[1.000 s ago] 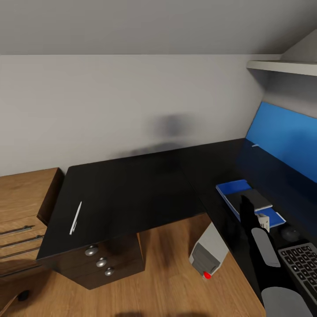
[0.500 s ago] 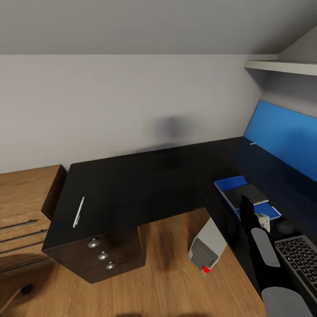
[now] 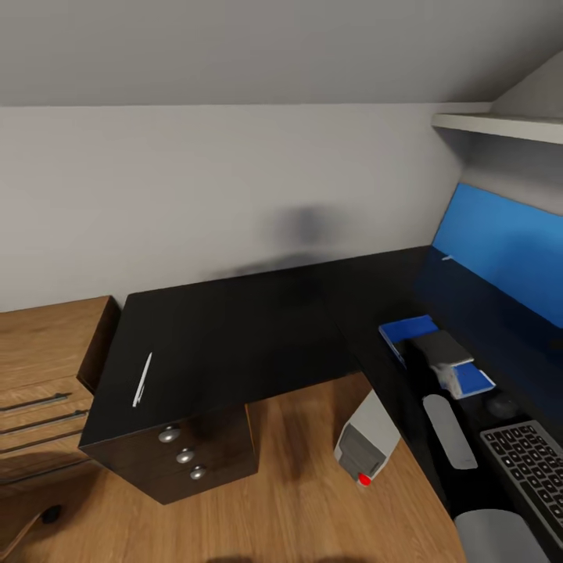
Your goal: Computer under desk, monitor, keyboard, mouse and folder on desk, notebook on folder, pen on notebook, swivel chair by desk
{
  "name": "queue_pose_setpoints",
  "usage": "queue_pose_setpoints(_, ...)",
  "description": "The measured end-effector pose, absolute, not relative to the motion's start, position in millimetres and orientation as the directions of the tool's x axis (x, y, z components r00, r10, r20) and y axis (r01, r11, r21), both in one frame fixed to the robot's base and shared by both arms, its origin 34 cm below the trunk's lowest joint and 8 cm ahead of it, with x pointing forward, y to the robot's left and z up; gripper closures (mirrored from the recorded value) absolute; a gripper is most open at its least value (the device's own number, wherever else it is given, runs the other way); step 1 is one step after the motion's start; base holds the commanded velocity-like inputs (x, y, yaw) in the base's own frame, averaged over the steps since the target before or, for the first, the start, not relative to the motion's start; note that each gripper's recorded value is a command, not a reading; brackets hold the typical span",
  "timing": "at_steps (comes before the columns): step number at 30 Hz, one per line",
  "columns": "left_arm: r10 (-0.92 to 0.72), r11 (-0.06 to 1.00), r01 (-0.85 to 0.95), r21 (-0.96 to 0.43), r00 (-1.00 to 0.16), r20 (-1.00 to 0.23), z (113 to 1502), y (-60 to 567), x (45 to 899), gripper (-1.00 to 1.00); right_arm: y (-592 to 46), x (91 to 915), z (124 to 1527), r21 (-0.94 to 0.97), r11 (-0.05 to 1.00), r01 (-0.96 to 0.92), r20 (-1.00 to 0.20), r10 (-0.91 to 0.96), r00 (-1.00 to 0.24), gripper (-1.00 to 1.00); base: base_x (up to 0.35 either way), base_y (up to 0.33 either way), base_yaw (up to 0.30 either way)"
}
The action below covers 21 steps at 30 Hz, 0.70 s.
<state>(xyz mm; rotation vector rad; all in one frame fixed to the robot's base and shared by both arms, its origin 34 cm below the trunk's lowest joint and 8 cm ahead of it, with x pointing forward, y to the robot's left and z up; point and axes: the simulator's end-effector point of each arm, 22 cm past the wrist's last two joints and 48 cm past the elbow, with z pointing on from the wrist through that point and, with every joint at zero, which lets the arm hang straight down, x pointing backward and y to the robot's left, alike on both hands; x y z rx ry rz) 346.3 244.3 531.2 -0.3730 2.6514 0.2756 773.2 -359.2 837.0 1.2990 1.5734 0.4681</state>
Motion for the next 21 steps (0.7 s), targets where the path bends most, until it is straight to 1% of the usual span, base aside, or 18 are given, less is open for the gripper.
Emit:
queue_pose_setpoints(4,-0.215,0.944,-0.304,0.131,-0.864,-0.455,537,244,346,-1.00,-343,766,838,0.699,0.420,0.579,-0.520,0.854,0.009,-1.00,0.000,0.000,0.000)
queue_pose_setpoints(5,-0.215,0.944,-0.303,0.131,-0.864,-0.455,538,244,346,-1.00,-310,766,844,0.658,0.492,0.570,-0.561,0.825,-0.065,-1.00,0.000,0.000,0.000)
queue_pose_setpoints(7,-0.215,0.944,-0.303,0.131,-0.864,-0.454,541,244,345,-1.00,-276,768,850,0.632,0.568,0.527,-0.597,0.791,-0.137,-1.00,0.000,0.000,0.000)
queue_pose_setpoints(9,-0.215,0.944,-0.303,0.131,-0.865,-0.454,544,244,345,-1.00,-261,768,853,0.618,0.605,0.503,-0.616,0.769,-0.168,-1.00,0.000,0.000,0.000)
queue_pose_setpoints(11,-0.215,0.944,-0.303,0.130,-0.865,-0.454,546,244,345,-1.00,-239,767,859,0.582,0.672,0.457,-0.662,0.719,-0.214,-1.00,0.000,0.000,0.000)
queue_pose_setpoints(12,-0.215,0.944,-0.303,0.131,-0.865,-0.454,548,244,345,-1.00,-223,766,864,0.540,0.734,0.412,-0.712,0.659,-0.243,-1.00,0.000,0.000,0.000)
queue_pose_setpoints(14,-0.215,0.944,-0.303,0.131,-0.865,-0.454,550,244,344,-1.00,-215,765,868,0.525,0.755,0.394,-0.727,0.638,-0.254,-1.00,0.000,0.000,0.000)
queue_pose_setpoints(17,-0.215,0.944,-0.303,0.131,-0.865,-0.454,554,244,344,-1.00,-206,764,872,0.530,0.756,0.385,-0.722,0.640,-0.262,-1.00,0.000,0.000,0.000)
queue_pose_setpoints(19,-0.215,0.944,-0.303,0.131,-0.865,-0.453,557,244,344,-1.00,-195,762,872,0.557,0.732,0.392,-0.691,0.670,-0.270,-1.00,0.000,0.000,0.000)
queue_pose_setpoints(21,-0.215,0.944,-0.304,0.131,-0.865,-0.454,560,244,343,-1.00,-183,759,869,0.600,0.687,0.409,-0.633,0.721,-0.282,-1.00,0.000,0.000,0.000)
